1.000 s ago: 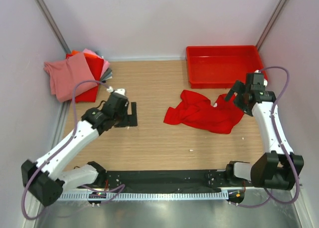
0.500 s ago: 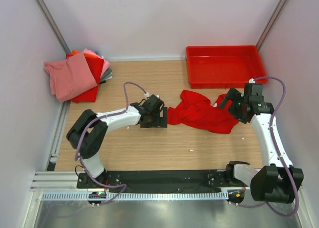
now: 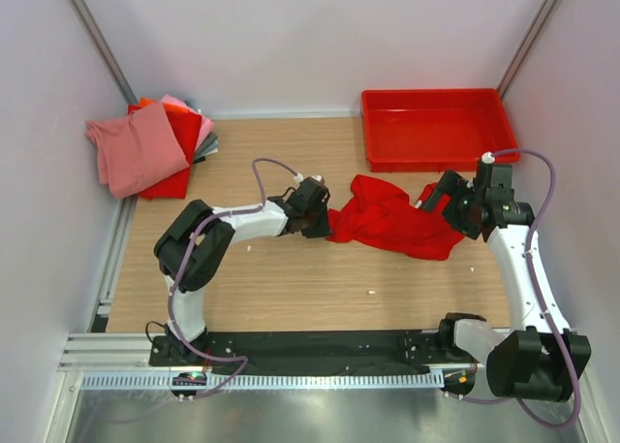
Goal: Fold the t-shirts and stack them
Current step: Flatten the tshirt out
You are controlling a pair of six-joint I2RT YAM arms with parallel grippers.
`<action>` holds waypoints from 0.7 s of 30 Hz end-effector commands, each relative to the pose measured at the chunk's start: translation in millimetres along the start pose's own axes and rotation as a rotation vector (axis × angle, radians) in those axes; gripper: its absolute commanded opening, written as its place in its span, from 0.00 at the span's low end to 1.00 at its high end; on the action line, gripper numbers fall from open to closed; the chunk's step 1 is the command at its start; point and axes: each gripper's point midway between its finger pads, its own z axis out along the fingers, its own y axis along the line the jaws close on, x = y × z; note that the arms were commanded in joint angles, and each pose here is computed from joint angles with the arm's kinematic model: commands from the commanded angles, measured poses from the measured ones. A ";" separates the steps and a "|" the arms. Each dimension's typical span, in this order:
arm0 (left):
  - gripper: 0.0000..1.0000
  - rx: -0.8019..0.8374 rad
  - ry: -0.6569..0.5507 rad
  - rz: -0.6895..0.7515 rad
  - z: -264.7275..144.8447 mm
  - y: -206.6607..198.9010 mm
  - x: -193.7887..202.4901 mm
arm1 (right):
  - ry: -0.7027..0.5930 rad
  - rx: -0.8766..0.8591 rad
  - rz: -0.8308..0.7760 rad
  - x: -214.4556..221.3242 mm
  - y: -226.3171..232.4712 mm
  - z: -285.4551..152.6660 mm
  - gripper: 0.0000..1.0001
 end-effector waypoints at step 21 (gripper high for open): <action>0.00 -0.149 -0.070 -0.041 -226.8 106.9 -24.5 | -0.032 -0.068 -0.023 -4.1 33.9 0.0 1.00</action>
